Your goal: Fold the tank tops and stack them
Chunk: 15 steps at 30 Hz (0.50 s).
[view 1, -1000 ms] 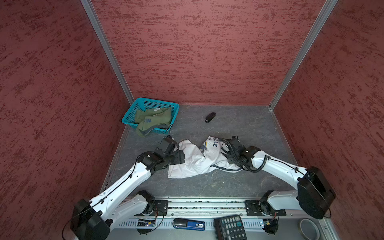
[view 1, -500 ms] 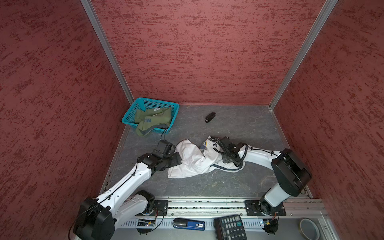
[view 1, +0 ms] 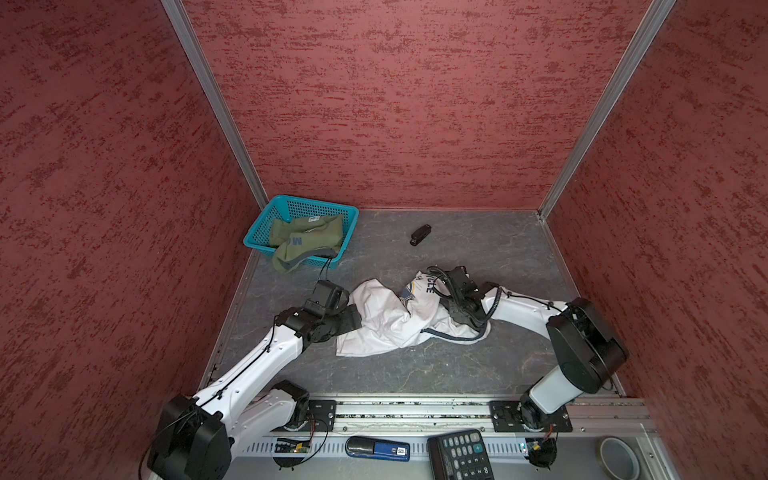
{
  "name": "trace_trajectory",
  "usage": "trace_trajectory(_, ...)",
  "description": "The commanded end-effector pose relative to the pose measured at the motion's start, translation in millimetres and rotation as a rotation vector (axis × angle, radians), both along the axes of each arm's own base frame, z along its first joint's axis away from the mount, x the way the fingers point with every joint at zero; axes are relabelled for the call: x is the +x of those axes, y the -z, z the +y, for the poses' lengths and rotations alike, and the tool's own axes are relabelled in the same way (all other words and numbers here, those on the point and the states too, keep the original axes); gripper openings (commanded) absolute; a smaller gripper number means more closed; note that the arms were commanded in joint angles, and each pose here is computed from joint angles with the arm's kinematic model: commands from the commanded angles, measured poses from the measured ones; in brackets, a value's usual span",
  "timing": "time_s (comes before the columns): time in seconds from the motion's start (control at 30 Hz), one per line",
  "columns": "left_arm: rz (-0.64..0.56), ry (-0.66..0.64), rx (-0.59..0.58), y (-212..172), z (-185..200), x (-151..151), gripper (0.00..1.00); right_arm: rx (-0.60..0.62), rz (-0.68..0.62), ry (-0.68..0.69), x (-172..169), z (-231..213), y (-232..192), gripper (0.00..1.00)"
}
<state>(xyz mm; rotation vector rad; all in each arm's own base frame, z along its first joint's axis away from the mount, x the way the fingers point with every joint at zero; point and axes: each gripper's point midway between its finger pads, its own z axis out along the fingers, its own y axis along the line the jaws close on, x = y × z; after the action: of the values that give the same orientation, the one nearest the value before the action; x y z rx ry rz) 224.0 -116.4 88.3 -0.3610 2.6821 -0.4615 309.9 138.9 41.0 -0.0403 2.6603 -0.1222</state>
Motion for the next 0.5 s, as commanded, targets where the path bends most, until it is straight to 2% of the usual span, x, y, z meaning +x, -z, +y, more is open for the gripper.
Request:
trace_trajectory(0.0, -0.003, -0.008, -0.006, 4.0, -0.5, 3.4, 0.89, 0.010, -0.065, 0.038, 3.4, -7.1, -21.8, 0.01)
trace_trajectory(0.13, -0.004, -0.008, -0.005, 2.9, -0.3, 4.1, 0.89, 0.008, -0.100, 0.065, 0.3, -15.0, -38.6, 0.00)
trace_trajectory(0.47, 0.005, -0.065, 0.012, 6.8, 9.4, 11.1, 0.90, 0.066, -0.306, 0.239, -18.2, -63.5, -109.6, 0.00)
